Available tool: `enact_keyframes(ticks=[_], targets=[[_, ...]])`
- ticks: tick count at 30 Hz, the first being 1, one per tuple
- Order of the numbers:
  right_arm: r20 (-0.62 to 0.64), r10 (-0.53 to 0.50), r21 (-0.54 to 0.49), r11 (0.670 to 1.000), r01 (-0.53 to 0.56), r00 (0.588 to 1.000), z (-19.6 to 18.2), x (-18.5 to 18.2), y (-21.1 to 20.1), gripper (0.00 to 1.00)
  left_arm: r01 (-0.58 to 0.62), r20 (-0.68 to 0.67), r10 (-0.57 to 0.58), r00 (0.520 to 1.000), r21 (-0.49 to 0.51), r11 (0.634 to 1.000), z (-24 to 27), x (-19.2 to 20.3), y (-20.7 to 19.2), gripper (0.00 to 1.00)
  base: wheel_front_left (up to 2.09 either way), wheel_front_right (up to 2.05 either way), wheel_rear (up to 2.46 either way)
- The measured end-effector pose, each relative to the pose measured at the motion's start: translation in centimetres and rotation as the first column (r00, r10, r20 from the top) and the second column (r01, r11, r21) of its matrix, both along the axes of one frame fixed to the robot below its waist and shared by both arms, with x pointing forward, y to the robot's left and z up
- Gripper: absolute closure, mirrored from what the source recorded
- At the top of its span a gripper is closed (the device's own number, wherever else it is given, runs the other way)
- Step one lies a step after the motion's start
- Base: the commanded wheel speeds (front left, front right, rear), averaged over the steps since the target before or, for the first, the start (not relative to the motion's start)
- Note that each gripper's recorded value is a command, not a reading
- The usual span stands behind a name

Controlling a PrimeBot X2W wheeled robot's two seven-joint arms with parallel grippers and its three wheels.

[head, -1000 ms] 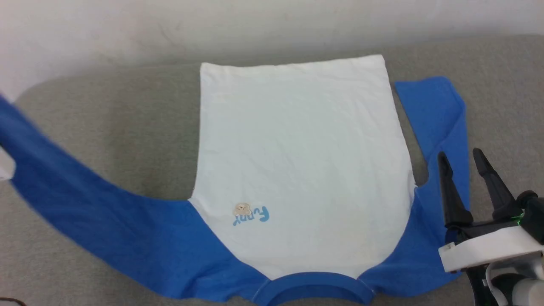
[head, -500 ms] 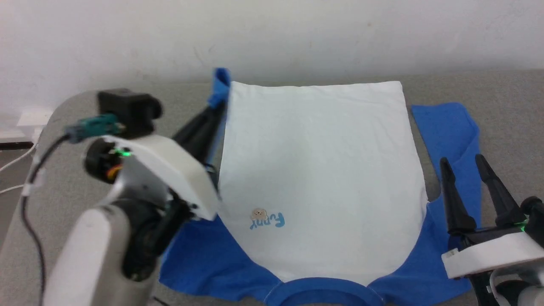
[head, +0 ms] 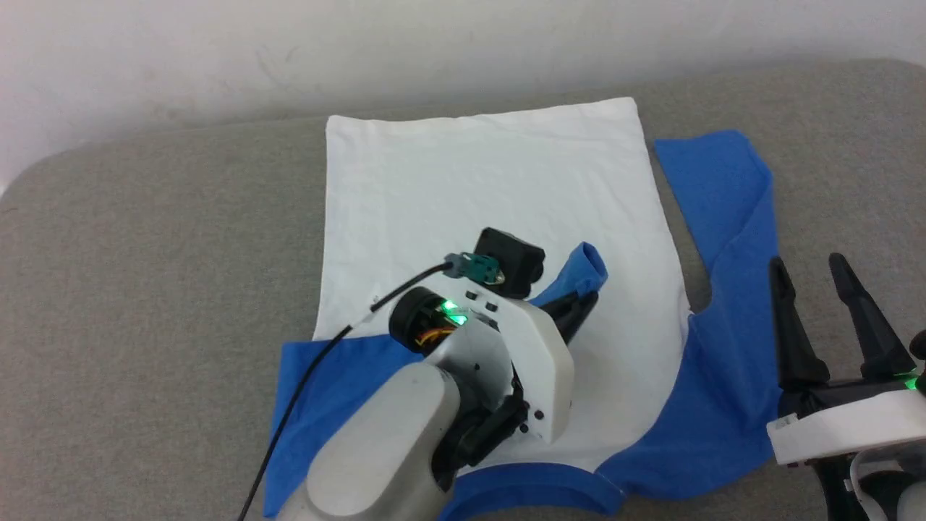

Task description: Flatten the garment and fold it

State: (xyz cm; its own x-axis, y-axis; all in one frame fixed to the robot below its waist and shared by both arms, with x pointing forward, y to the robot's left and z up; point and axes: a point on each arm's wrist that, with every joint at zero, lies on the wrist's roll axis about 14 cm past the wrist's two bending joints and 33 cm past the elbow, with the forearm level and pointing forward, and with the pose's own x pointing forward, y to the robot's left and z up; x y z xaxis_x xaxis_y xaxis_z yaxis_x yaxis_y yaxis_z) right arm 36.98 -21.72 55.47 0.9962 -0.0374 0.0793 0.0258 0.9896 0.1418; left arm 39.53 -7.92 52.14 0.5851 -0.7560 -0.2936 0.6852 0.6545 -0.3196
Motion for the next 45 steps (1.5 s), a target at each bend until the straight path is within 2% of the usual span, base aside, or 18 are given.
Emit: enact_keyframes(ticks=[8, 16, 17, 18, 19, 20, 25, 28, 31, 34, 37, 40, 45], targets=[[-0.031, -0.064, -0.011, 0.998, 0.064, 0.997, -1.0, -0.3, -2.0, 0.00, 0.140, -0.085, -0.131, 0.988, 0.116, 0.983, -6.8, -1.8, -3.3, 1.00, 0.00, 0.00, 0.00], [-0.068, -0.103, -0.016, 0.995, 0.102, 0.992, -2.1, -0.6, -3.1, 0.00, 0.331, -0.191, -0.293, 0.937, 0.215, 0.919, -12.6, -6.2, -5.1, 1.00, 0.00, 0.00, 0.00], [-0.071, -0.106, -0.016, 0.994, 0.105, 0.992, -2.2, -0.6, -3.2, 0.00, 0.338, -0.195, -0.299, 0.934, 0.211, 0.917, -12.9, -6.4, -5.2, 0.96, 0.00, 0.00, 0.00], [-0.074, -0.107, -0.016, 0.994, 0.106, 0.991, -2.3, -0.6, -3.3, 0.00, 0.343, -0.198, -0.304, 0.932, 0.208, 0.916, -13.0, -6.6, -5.3, 0.66, 0.00, 0.00, 0.00], [-0.075, -0.107, -0.016, 0.994, 0.106, 0.991, -2.4, -0.6, -3.3, 0.00, 0.343, -0.202, -0.303, 0.931, 0.201, 0.918, -13.0, -6.7, -5.3, 0.50, 0.00, 0.00, 0.00], [-0.075, -0.104, -0.015, 0.995, 0.103, 0.992, -2.3, -0.6, -3.2, 0.00, 0.338, -0.204, -0.300, 0.932, 0.189, 0.922, -12.9, -6.7, -5.3, 0.00, 0.00, 0.00, 0.00], [-0.072, -0.082, -0.008, 0.997, 0.081, 0.994, -2.3, -0.2, -2.6, 0.00, 0.250, -0.151, -0.239, 0.959, 0.060, 0.966, -9.8, -4.7, -5.7, 0.00, 0.00, 0.00, 0.00], [-0.070, -0.065, -0.004, 0.998, 0.065, 0.995, -2.2, 0.2, -2.1, 0.00, 0.110, -0.038, -0.113, 0.993, -0.059, 0.992, -6.0, -1.3, -5.1, 0.00, 0.00, 0.00, 0.00], [-0.063, -0.050, -0.008, 0.999, 0.050, 0.997, -1.9, 1.0, -1.7, 0.00, -0.048, 0.081, 0.061, 0.995, -0.152, 0.987, -3.0, 2.4, -2.4, 0.00, 0.00, 0.00, 0.00], [-0.069, -0.044, -0.022, 0.999, 0.043, 0.997, -1.8, 2.1, -1.7, 0.00, -0.222, 0.182, 0.257, 0.949, -0.196, 0.955, -1.5, 6.1, 2.8, 0.00, 0.00, 0.00, 0.00], [-0.104, -0.053, -0.030, 0.998, 0.051, 0.993, -2.5, 3.5, -2.5, 0.00, -0.373, 0.233, 0.410, 0.882, -0.187, 0.909, -1.6, 8.6, 8.7, 0.00, 0.00, 0.00, 0.00], [-0.160, -0.082, -0.023, 0.997, 0.079, 0.984, -3.7, 5.3, -4.2, 0.00, -0.489, 0.251, 0.515, 0.820, -0.162, 0.857, -2.6, 9.6, 13.7, 0.00, 0.00, 0.00, 0.00], [-0.270, -0.118, 0.011, 0.992, 0.125, 0.956, -5.9, 9.4, -6.9, 0.00, -0.602, 0.327, 0.625, 0.709, -0.179, 0.778, -1.8, 10.6, 19.4, 0.00, 0.00, 0.00, 0.00]])
